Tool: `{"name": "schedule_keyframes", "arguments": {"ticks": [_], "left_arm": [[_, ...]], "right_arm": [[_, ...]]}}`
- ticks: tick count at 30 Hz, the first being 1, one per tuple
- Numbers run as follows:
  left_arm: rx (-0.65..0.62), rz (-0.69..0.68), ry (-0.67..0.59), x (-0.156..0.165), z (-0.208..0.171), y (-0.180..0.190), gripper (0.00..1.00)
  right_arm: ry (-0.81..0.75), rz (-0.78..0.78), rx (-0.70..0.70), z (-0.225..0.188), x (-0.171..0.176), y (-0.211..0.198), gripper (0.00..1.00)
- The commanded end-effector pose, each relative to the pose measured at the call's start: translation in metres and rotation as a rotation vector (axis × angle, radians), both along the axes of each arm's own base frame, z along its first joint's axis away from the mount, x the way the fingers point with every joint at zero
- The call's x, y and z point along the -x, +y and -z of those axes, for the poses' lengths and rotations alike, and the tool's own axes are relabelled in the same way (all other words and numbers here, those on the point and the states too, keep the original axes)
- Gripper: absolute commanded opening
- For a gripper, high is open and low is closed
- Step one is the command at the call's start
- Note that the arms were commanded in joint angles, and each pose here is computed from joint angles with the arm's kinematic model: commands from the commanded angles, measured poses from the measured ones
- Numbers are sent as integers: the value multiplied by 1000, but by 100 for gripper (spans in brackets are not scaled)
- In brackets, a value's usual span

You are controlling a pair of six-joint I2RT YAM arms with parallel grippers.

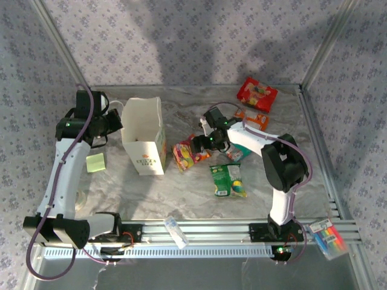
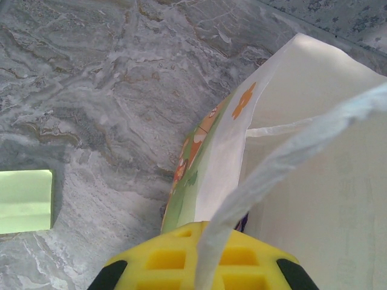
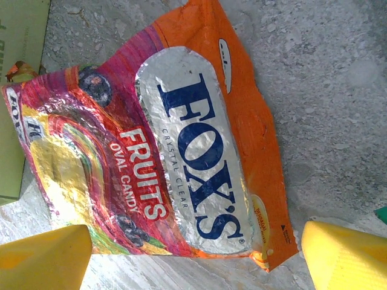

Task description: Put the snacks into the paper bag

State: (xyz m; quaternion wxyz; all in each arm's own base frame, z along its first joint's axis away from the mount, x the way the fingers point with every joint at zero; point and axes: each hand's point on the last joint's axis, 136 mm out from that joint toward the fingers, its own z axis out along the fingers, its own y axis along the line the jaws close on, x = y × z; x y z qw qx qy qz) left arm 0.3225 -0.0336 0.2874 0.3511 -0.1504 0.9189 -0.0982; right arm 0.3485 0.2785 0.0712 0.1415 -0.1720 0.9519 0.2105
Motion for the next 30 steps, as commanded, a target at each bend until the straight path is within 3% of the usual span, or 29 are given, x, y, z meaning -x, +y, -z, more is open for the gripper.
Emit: {"name": "schedule_keyframes", "arguments": {"ticks": [1,23,30], "left_arm": [[-16,7,-8,7,-4,2,4],[-14,7,-6,6,-4,1,6],[-14,6,-5,5,-3,1,6]], "right_arm": [[16,4,19,11,-1,-3,93],[77,-35,41,36,5,8,90],[71,-62,58,35,9,15,79]]}}
